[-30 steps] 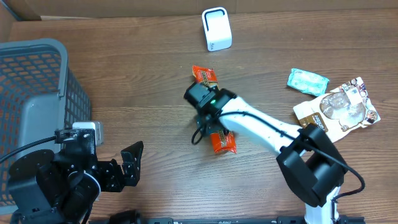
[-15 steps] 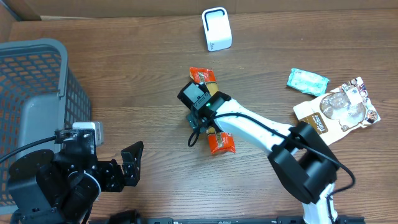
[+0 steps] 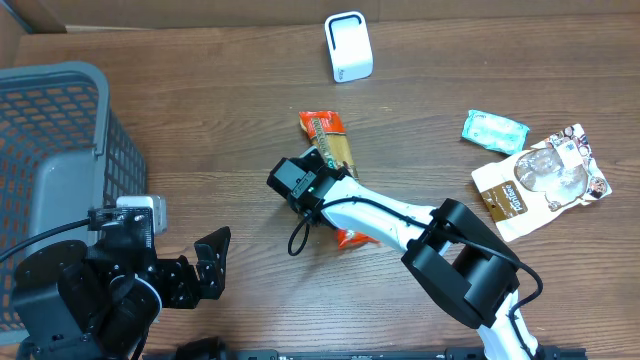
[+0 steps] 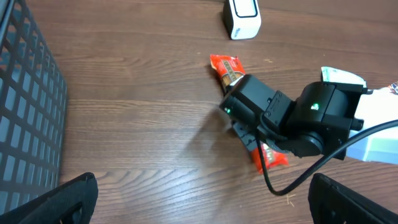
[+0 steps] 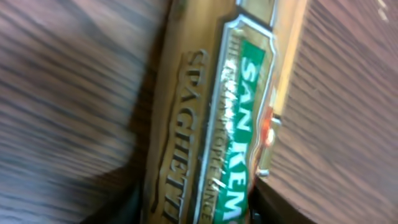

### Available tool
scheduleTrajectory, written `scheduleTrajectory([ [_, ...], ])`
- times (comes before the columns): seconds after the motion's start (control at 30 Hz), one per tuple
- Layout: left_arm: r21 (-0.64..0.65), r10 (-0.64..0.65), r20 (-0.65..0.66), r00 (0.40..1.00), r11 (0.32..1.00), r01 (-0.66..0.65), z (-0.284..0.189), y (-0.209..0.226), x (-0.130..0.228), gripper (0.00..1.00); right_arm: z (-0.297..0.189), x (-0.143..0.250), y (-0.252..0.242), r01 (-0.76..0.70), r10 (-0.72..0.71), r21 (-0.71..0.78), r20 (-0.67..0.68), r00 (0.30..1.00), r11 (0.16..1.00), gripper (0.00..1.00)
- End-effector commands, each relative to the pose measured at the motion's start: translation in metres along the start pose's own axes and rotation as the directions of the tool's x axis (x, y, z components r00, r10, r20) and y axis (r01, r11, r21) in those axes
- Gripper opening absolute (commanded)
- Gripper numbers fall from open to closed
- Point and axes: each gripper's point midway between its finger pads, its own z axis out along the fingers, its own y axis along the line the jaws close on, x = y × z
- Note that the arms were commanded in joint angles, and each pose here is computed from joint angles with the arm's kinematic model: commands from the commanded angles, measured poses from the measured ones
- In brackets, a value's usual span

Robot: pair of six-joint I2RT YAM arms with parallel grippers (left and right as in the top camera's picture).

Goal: Scan the item barcode

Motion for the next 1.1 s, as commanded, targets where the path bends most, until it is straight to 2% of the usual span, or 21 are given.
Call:
scheduleTrajectory([
  [0.0,-0.007,0.018,0.014,1.000,1.000,-0.018,-0.003,0.000,-0.003,1.00,0.010,0.003,-0.016,-0.012,0.013,0.102,-0.011,1.000,0.995,0.40],
  [0.13,-0.007,0.018,0.014,1.000,1.000,-0.018,-0.003,0.000,-0.003,1.00,0.009,0.004,-0.015,-0.008,0.010,0.090,-0.022,1.000,0.996,0.22],
  [0.27,-0.007,0.018,0.014,1.000,1.000,-0.018,-0.003,0.000,-0.003,1.00,0.000,0.002,-0.004,-0.019,0.018,-0.011,-0.054,0.998,1.000,0.04],
  [0.4,-0.007,0.018,0.014,1.000,1.000,-0.018,-0.003,0.000,-0.003,1.00,-0.022,-0.012,-0.006,-0.089,0.077,-0.164,-0.076,0.994,0.983,0.04],
  [0.5,-0.007,0.018,0.014,1.000,1.000,-0.018,-0.003,0.000,-0.003,1.00,-0.046,-0.023,-0.014,-0.155,0.130,-0.323,-0.098,0.987,0.933,0.04],
  [0.57,-0.007,0.018,0.014,1.000,1.000,-0.018,-0.003,0.000,-0.003,1.00,-0.066,-0.028,-0.015,-0.180,0.141,-0.483,-0.116,0.983,0.857,0.04],
  [0.63,-0.007,0.018,0.014,1.000,1.000,-0.018,-0.003,0.000,-0.003,1.00,-0.088,-0.033,-0.012,-0.186,0.136,-0.661,-0.128,0.983,0.727,0.04],
  [0.77,-0.007,0.018,0.014,1.000,1.000,-0.018,-0.003,0.000,-0.003,1.00,-0.125,-0.041,-0.011,-0.142,0.114,-0.928,-0.108,0.988,0.344,0.04],
  [0.8,-0.007,0.018,0.014,1.000,1.000,-0.018,-0.003,0.000,-0.003,0.99,-0.128,-0.041,-0.014,-0.141,0.126,-0.956,-0.112,0.986,0.256,0.04],
  [0.87,-0.007,0.018,0.014,1.000,1.000,-0.018,-0.003,0.000,-0.003,0.99,-0.125,-0.038,-0.021,-0.148,0.151,-0.980,-0.128,0.980,0.134,0.04],
  [0.97,-0.007,0.018,0.014,1.000,1.000,-0.018,-0.003,0.000,-0.003,0.99,-0.101,-0.025,-0.025,-0.202,0.182,-0.978,-0.191,0.965,0.045,0.04],
  [1.07,-0.007,0.018,0.014,1.000,1.000,-0.018,-0.003,0.000,-0.003,1.00,-0.072,-0.003,-0.023,-0.261,0.201,-0.965,-0.249,0.947,0.033,0.04],
])
